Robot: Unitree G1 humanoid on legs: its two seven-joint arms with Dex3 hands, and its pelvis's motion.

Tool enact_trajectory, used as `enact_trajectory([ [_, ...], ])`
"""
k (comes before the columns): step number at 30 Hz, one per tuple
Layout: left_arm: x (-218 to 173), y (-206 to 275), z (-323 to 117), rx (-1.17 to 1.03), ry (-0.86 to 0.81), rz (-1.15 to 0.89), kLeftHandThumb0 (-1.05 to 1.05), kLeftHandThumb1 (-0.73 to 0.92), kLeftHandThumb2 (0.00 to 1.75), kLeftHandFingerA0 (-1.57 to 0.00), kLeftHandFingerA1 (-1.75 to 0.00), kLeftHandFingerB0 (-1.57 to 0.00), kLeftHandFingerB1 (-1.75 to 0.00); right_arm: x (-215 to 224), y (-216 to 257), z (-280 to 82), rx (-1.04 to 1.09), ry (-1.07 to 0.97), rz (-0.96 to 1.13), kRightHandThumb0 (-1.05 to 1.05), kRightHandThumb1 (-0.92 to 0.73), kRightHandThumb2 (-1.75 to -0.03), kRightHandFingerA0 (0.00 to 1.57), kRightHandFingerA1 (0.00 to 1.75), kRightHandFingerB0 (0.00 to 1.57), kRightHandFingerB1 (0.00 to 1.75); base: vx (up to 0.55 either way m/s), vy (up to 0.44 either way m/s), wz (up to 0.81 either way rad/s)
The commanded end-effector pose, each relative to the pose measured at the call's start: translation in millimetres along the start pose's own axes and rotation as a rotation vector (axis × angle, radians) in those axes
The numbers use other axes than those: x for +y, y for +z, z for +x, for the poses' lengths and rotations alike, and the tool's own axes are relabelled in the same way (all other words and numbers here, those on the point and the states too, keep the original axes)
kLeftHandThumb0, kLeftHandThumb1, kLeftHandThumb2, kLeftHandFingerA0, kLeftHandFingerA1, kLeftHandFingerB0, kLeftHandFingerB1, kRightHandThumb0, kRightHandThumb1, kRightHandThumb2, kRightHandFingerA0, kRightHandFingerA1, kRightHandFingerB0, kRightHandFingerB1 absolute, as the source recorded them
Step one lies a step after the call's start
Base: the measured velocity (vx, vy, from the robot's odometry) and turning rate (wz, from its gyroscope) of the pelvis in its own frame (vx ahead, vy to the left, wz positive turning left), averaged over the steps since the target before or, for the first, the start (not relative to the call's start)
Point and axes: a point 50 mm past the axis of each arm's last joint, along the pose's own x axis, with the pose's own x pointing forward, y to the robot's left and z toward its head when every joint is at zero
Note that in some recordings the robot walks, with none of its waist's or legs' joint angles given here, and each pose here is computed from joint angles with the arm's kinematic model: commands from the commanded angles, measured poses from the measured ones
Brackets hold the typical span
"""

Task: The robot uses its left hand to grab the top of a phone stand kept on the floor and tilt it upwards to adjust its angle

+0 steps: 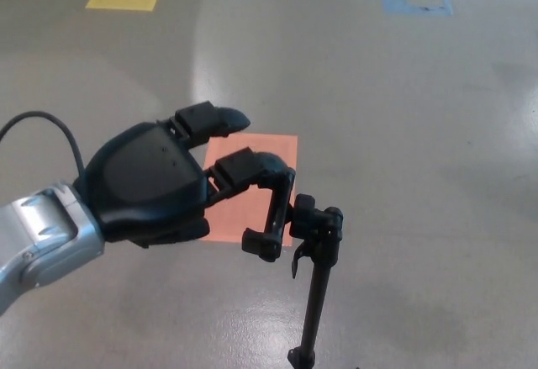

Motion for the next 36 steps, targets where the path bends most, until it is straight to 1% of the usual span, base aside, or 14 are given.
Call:
enact_trajectory([
  [1, -5.3, 1.3, -4.2, 0.012, -0.038, 0.030, -0.72, 0.82, 0.66, -0.24, -0.31, -0.08, -0.23, -6.0, -3.6, -1.4, 0.022, -0.008, -0.011, -0.59, -0.76, -0.63, 0.20, 0.40, 0.30, 0.34, 0.00, 0.000, 0.00],
  [4, -5.4, 0.5, -3.5, 0.016, -0.038, 0.037, -0.36, 0.49, 1.06, 0.00, -0.46, -0.01, -0.49, -7.4, -0.7, -1.1, 0.017, -0.010, -0.011, -0.62, -0.59, -0.90, 0.12, 0.48, 0.20, 0.46, 0.00, 0.000, 0.00],
  [5, -5.3, 0.1, -3.3, 0.016, -0.036, 0.034, -0.36, 0.49, 1.05, 0.00, -0.45, -0.01, -0.49, -7.7, 0.0, -1.0, 0.015, -0.011, -0.012, -0.58, -0.76, -0.63, 0.19, 0.39, 0.29, 0.32, 0.00, 0.000, 0.00],
  [13, -7.6, -0.5, -3.8, 0.022, -0.038, 0.028, -0.36, 0.49, 1.05, 0.00, -0.46, -0.01, -0.49, -8.2, 0.6, -1.4, -0.002, -0.003, -0.006, -0.59, -0.75, -0.62, 0.21, 0.40, 0.29, 0.34, 0.00, 0.000, 0.00],
  [14, -7.0, -1.3, -3.6, 0.026, -0.042, 0.029, -0.73, 0.83, 0.65, -0.23, -0.30, -0.06, -0.27, -8.9, 2.0, -1.2, -0.004, -0.004, -0.005, -0.59, -0.75, -0.62, 0.21, 0.41, 0.29, 0.34, 0.00, 0.000, 0.00],
  [17, -6.0, -2.4, -3.2, 0.029, -0.045, 0.031, -0.71, 0.81, 0.66, -0.24, -0.31, -0.08, -0.23, -9.9, 4.6, -0.9, -0.008, -0.006, -0.004, -0.59, -0.75, -0.62, 0.21, 0.41, 0.30, 0.34, 0.00, 0.000, 0.00],
  [18, -6.7, -1.7, -3.2, 0.025, -0.038, 0.025, -0.36, 0.48, 1.04, -0.01, -0.45, -0.01, -0.49, -9.4, 4.9, -0.6, -0.004, -0.008, -0.007, -0.59, -0.74, -0.62, 0.23, 0.40, 0.32, 0.34, 0.00, 0.000, 0.00],
  [19, -7.3, -1.2, -3.3, 0.022, -0.032, 0.022, -0.36, 0.48, 1.04, -0.01, -0.45, -0.01, -0.49, -9.1, 4.7, -0.5, -0.001, -0.009, -0.009, -0.59, -0.74, -0.62, 0.23, 0.40, 0.32, 0.34, 0.00, 0.000, 0.00],
  [20, -8.6, 0.0, -3.6, 0.018, -0.028, 0.017, -0.71, 0.81, 0.66, -0.25, -0.31, -0.07, -0.23, -8.3, 3.8, -0.5, 0.004, -0.010, -0.014, -0.60, -0.75, -0.62, 0.23, 0.40, 0.30, 0.34, 0.00, 0.000, 0.00],
  [30, -12.7, 1.6, -3.9, 0.027, -0.045, 0.009, -0.72, 0.81, 0.66, -0.24, -0.31, -0.07, -0.23, -7.4, 4.9, -0.3, -0.001, -0.001, -0.011, -0.58, -0.75, -0.62, 0.22, 0.40, 0.30, 0.33, 0.00, 0.000, 0.00],
  [31, -14.2, 2.2, -4.1, 0.028, -0.049, 0.008, -0.36, 0.48, 1.05, 0.00, -0.46, -0.01, -0.50, -7.0, 4.8, -0.2, 0.001, -0.001, -0.014, -0.57, -0.75, -0.62, 0.24, 0.39, 0.31, 0.33, 0.00, 0.000, 0.00],
  [32, -17.4, 4.4, -4.8, 0.026, -0.062, 0.003, -0.71, 0.81, 0.66, -0.23, -0.31, -0.07, -0.22, -6.1, 3.5, -0.2, 0.005, 0.000, -0.019, -0.58, -0.75, -0.62, 0.25, 0.40, 0.32, 0.34, 0.00, 0.000, 0.00],
  [35, -21.2, 7.5, -6.1, 0.026, -0.080, -0.006, -0.71, 0.81, 0.66, -0.24, -0.31, -0.07, -0.23, -5.4, 1.8, -0.5, 0.006, 0.004, -0.025, -0.58, -0.75, -0.62, 0.25, 0.40, 0.32, 0.34, 0.00, 0.000, 0.00],
  [36, -22.8, 8.3, -6.9, 0.028, -0.083, -0.014, -0.36, 0.48, 1.04, 0.00, -0.46, -0.01, -0.49, -4.9, 2.2, -0.5, 0.002, 0.008, -0.031, -0.58, -0.75, -0.62, 0.25, 0.40, 0.31, 0.34, 0.00, 0.000, 0.00],
])
